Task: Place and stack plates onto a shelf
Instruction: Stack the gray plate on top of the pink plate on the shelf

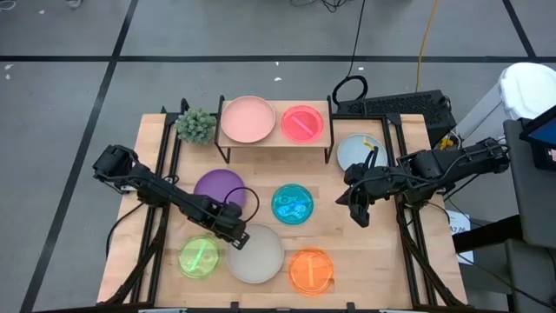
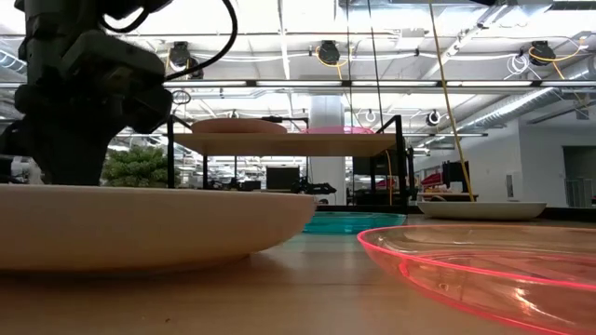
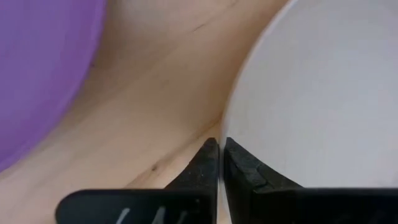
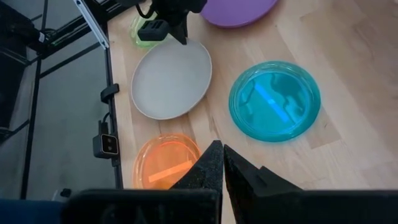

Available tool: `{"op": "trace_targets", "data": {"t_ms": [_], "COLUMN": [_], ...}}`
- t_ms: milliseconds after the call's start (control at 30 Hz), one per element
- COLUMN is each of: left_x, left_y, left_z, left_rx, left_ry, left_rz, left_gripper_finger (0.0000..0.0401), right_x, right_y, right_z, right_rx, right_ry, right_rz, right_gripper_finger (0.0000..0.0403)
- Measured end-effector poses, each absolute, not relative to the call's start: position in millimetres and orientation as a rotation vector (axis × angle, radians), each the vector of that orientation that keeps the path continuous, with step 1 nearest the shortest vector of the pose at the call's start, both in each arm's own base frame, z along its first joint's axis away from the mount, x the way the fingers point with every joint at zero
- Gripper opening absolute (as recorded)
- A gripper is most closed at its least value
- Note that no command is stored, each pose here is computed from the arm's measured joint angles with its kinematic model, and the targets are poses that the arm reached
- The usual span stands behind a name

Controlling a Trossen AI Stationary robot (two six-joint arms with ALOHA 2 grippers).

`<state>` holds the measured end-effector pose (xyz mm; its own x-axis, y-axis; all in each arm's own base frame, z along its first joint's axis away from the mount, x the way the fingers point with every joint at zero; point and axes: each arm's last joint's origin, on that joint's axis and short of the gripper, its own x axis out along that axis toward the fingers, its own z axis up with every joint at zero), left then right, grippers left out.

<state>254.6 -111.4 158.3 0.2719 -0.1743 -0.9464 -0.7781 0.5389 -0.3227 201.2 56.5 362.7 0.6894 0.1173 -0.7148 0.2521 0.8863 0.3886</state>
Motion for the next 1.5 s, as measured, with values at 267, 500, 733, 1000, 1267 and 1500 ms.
{"op": "trace_targets", "data": {"t_ms": [267, 500, 733, 1000, 1267, 1500], "left_x": [270.2, 279.7, 290.5, 301.9, 305.9, 304.1], "left_y": [-117.8, -118.3, -105.0, -74.6, -40.0, -10.1], "left_z": [181.4, 209.1, 247.1, 279.9, 312.6, 334.4], "left_rx": [-0.996, -0.988, -0.930, -0.898, -0.850, -0.804], "left_ry": [1.198, 1.178, 1.175, 1.135, 1.091, 1.053], "left_rz": [0.456, 0.489, 0.510, 0.540, 0.591, 0.656], "left_gripper_finger": [0.0008, 0.0008, 0.0008, 0.0008, 0.0008, 0.0008], "right_x": [199.5, 197.8, 195.8, 195.7, 194.5, 194.4], "right_y": [56.0, 54.6, 54.0, 54.0, 53.6, 52.9], "right_z": [361.1, 359.4, 357.6, 357.5, 358.3, 358.6], "right_rx": [0.478, 0.443, 0.419, 0.392, 0.394, 0.389], "right_ry": [0.838, 0.851, 0.877, 0.881, 0.876, 0.865], "right_rz": [-0.086, -0.112, -0.117, -0.101, -0.102, -0.125], "right_gripper_finger": [0.0000, 0.0000, 0.0000, 0.0000, 0.0000, 0.0000]}}
